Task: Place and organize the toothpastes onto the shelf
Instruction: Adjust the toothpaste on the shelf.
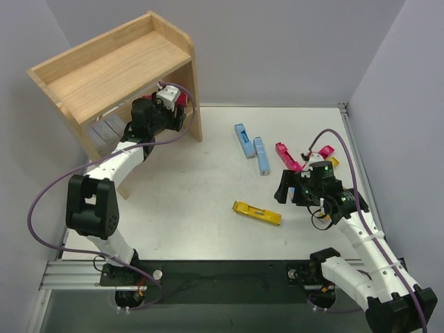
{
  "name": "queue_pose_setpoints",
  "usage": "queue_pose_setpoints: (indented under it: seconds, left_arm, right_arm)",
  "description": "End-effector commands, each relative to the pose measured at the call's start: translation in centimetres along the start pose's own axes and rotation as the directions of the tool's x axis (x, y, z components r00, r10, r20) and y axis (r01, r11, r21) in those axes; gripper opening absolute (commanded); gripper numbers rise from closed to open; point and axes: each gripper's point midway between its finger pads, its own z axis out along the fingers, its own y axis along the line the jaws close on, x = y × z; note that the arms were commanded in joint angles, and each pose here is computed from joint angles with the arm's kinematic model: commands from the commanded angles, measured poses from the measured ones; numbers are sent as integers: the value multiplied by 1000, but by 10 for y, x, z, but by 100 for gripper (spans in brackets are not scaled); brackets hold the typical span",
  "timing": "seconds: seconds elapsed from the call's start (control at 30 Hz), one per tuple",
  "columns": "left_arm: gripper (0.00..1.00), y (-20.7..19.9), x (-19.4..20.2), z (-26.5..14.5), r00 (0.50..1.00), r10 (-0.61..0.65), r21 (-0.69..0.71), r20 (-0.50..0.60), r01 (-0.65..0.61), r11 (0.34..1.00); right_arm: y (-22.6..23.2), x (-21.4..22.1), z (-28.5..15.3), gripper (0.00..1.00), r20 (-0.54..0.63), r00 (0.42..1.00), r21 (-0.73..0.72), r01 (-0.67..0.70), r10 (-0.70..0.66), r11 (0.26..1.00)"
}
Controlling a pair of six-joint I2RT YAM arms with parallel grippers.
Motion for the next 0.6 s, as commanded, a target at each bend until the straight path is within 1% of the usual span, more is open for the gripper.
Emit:
queue_pose_setpoints:
  seconds: [0.0,0.07,0.1,0.13,0.23,0.27,0.3,0.33,0.37,0.4,0.43,0.47,0.5,0.57]
  left_arm:
    - [72,8,-38,-1,995,8,-51,102,-3,999]
    - [72,16,-35,-12,995,7,-131,99,6,991]
    - [72,15,-42,-19,993,8,-155,116,10,988]
    - [72,22,-33,-24,995,5,-222,101,17,975]
    - [72,31,-35,-34,993,-26,-314,113,61,948]
    - [71,42,-33,-39,991,-61,-380,119,102,919]
    - [70,48,-31,-41,990,-74,-415,121,118,902]
    - [69,52,-30,-42,988,-88,-444,127,136,886]
    - [67,62,-30,-47,984,-109,-497,142,166,851]
    - [66,65,-29,-48,982,-117,-517,146,177,837]
    - [63,67,-31,-49,981,-114,-533,159,183,826]
    - [61,73,-31,-53,980,-112,-573,167,189,798]
    - [61,75,-34,-52,972,-129,-581,196,221,783]
    - [55,76,-36,-51,971,-117,-607,210,223,763]
  right_arm:
    - [2,-9,-6,88,14,1000,-7,8,-8,1000]
    - [1,-8,-5,88,12,1000,-4,9,-9,1000]
    - [1,-8,-5,88,13,1000,-3,9,-9,1000]
    - [1,-7,-5,88,10,1000,-2,12,-12,1000]
    - [-1,-6,-3,88,2,1000,4,18,-18,1000]
    - [0,-7,-3,88,-1,1000,4,17,-17,1000]
    - [0,-8,-2,88,1,1000,4,21,-21,1000]
    - [0,-8,-2,88,-1,1000,3,22,-22,1000]
    - [0,-9,-2,88,0,1000,3,21,-21,1000]
    - [1,-10,-2,88,0,1000,1,22,-22,1000]
    - [1,-10,-2,88,0,1000,1,22,-22,1000]
    - [1,-9,-2,88,0,1000,1,24,-24,1000]
    - [1,-10,-3,88,1,1000,1,25,-25,1000]
    - [-1,-8,-2,88,-1,1000,4,28,-28,1000]
